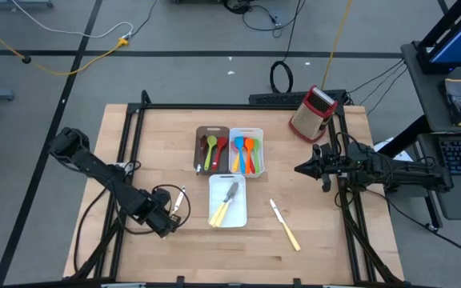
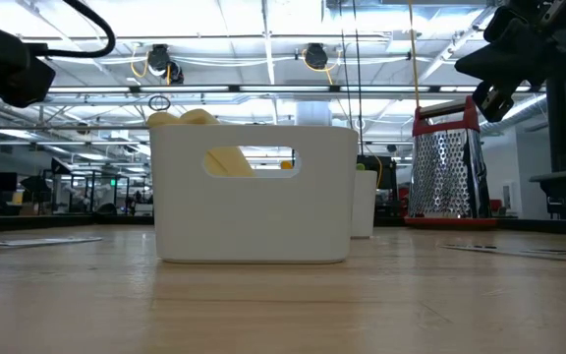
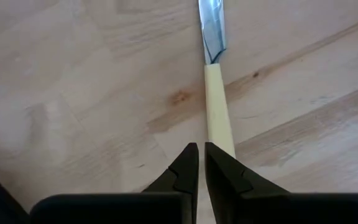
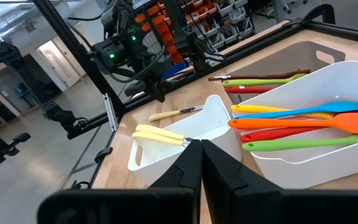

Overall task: Pick & Place Kitchen Items
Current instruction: Put the yellow knife into the bottom white bin

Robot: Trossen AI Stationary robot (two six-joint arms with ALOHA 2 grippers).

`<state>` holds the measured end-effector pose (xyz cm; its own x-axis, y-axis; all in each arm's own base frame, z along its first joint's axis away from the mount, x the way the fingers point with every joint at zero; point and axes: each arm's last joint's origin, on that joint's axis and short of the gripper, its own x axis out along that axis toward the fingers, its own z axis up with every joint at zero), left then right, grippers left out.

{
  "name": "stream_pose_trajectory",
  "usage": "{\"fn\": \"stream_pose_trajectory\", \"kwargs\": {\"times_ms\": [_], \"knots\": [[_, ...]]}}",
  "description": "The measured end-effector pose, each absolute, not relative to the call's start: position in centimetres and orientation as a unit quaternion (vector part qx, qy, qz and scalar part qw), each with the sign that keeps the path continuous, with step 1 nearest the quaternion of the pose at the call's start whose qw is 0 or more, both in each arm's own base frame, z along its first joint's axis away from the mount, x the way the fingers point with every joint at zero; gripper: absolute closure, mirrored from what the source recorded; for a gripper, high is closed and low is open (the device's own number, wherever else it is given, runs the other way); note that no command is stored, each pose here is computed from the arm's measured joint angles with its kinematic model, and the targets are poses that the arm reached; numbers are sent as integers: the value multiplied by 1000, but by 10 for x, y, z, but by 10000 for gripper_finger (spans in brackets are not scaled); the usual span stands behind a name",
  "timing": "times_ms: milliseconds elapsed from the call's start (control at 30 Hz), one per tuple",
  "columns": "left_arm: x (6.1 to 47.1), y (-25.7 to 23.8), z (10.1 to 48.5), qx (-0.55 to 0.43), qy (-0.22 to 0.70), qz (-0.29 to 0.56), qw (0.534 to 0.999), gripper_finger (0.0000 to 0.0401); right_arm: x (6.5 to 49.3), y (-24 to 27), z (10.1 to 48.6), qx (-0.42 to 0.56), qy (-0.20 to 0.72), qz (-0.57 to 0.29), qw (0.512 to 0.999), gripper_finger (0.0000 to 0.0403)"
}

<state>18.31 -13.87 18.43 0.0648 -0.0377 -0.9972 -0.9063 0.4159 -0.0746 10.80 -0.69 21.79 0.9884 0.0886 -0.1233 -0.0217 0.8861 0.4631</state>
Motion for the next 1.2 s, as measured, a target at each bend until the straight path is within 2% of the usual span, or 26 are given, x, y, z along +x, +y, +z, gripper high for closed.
{"fn": "stream_pose_trajectory", "kwargs": {"times_ms": [167, 433, 600, 1200], "knots": [[183, -139, 184, -402, 583, 356, 610, 342, 108, -7, 218, 237, 71, 28, 969, 403], [186, -139, 185, -417, 558, 365, 618, 231, 108, -7, 218, 237, 71, 29, 968, 403], [191, -143, 181, -426, 547, 355, 627, 188, 108, -7, 218, 237, 71, 29, 969, 403], [207, -159, 133, -404, 611, 374, 569, 178, 108, -7, 218, 237, 71, 29, 969, 403]]}}
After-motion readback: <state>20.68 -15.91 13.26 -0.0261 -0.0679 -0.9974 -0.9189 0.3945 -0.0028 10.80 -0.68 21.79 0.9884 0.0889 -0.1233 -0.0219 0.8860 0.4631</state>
